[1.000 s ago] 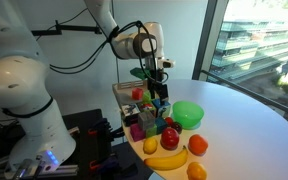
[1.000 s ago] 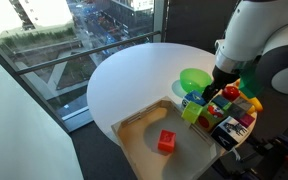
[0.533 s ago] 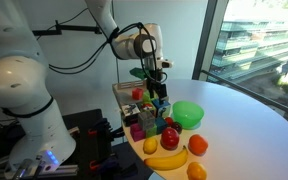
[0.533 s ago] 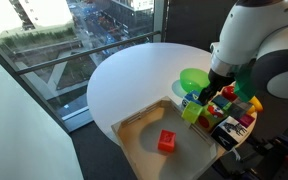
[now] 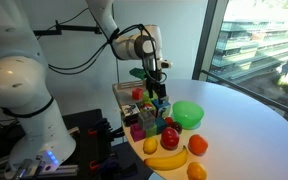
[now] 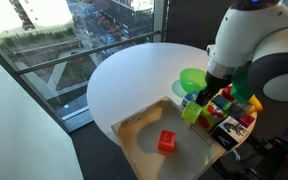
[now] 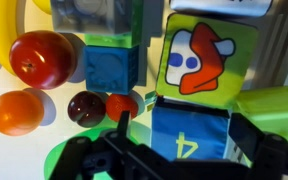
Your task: Put the light green toy block in the box
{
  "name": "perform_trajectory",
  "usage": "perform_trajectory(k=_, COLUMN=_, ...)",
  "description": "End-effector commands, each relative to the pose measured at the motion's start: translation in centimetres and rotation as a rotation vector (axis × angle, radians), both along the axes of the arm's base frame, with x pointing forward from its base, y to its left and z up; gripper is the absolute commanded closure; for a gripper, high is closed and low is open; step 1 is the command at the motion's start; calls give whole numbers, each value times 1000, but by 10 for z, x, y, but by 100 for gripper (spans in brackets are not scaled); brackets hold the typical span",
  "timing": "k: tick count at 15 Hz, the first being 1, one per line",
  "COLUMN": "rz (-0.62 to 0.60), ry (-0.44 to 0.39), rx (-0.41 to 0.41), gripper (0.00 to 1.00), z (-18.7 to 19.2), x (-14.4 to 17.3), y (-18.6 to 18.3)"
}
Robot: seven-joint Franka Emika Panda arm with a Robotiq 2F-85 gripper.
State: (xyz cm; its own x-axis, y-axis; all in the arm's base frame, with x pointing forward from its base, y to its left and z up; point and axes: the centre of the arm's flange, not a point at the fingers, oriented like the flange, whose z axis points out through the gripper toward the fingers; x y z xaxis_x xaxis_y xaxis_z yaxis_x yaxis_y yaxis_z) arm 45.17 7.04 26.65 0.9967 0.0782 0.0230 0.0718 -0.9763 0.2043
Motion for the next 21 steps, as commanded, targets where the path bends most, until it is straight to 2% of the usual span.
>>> perform_trajectory(k=1, rz=-1, ry=-16, rx=-13, gripper=0, z=0, x=7, y=8)
perform_trajectory(k=14, rz=54, ry=-16, rx=-11, gripper=0, z=3, x=-1, y=42)
perform_trajectory(k=21, rz=64, ry=-3, rx=49, gripper=0, z=17, x=-6, y=52)
